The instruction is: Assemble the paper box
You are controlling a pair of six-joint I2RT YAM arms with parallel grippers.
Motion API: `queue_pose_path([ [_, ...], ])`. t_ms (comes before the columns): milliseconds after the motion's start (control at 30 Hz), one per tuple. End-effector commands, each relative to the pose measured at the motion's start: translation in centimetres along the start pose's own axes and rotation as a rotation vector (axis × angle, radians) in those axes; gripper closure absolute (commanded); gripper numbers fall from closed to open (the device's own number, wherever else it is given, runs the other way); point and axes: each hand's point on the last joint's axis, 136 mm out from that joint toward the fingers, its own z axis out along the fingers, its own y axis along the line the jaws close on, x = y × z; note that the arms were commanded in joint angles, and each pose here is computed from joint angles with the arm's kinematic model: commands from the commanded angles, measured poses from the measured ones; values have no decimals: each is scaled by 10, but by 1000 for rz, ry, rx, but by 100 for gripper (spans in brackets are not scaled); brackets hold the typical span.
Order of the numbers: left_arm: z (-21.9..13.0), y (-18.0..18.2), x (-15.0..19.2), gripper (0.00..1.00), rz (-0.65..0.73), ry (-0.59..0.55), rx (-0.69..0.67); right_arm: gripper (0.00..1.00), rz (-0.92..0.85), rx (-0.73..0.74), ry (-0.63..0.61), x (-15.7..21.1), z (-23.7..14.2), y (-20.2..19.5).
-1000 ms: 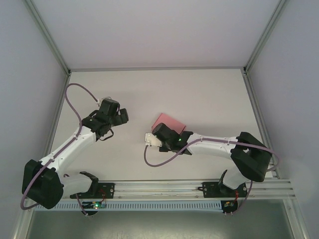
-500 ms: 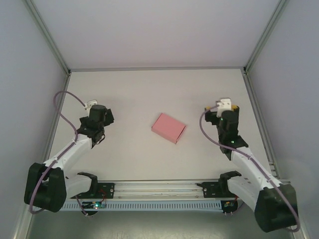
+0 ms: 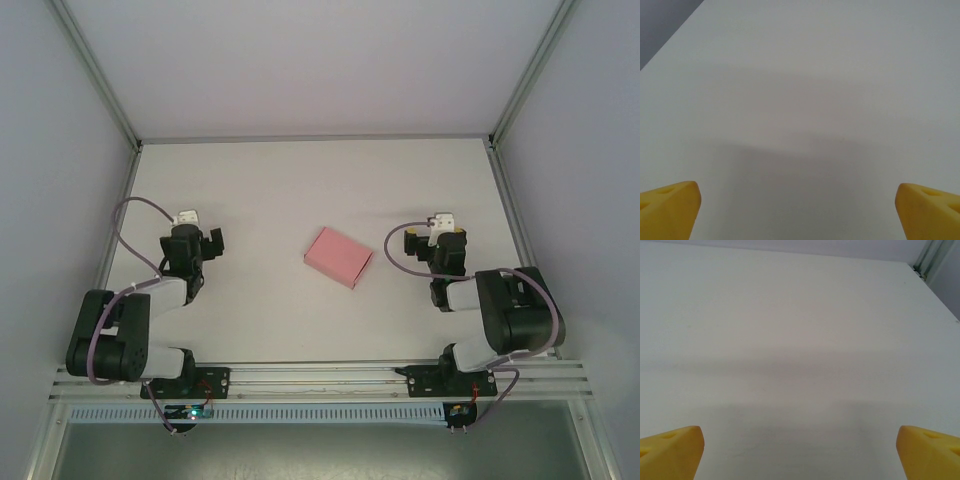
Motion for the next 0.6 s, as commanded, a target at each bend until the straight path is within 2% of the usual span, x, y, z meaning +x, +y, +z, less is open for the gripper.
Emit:
queue_pose_path([
  [0, 8, -14, -27, 0, 8, -165, 110, 2, 38, -55, -160, -46, 1, 3],
  [67, 15, -15, -24, 0, 9, -241, 120, 2, 43, -59, -153, -46, 3, 3],
  [100, 12, -21, -13, 0, 25, -146, 157, 2, 49, -59, -151, -46, 3, 2],
  [167, 21, -20, -19, 0, 20, -157, 142, 2, 50, -52, -150, -46, 4, 1],
  [267, 21, -21, -17, 0, 31, -121, 142, 2, 52, -44, -146, -45, 4, 0],
  [300, 21, -23, -18, 0, 36, -147, 146, 2, 55, -38, -146, -46, 4, -1],
  [567, 20, -23, -17, 0, 38, -128, 145, 2, 54, -37, -146, -45, 4, -1],
])
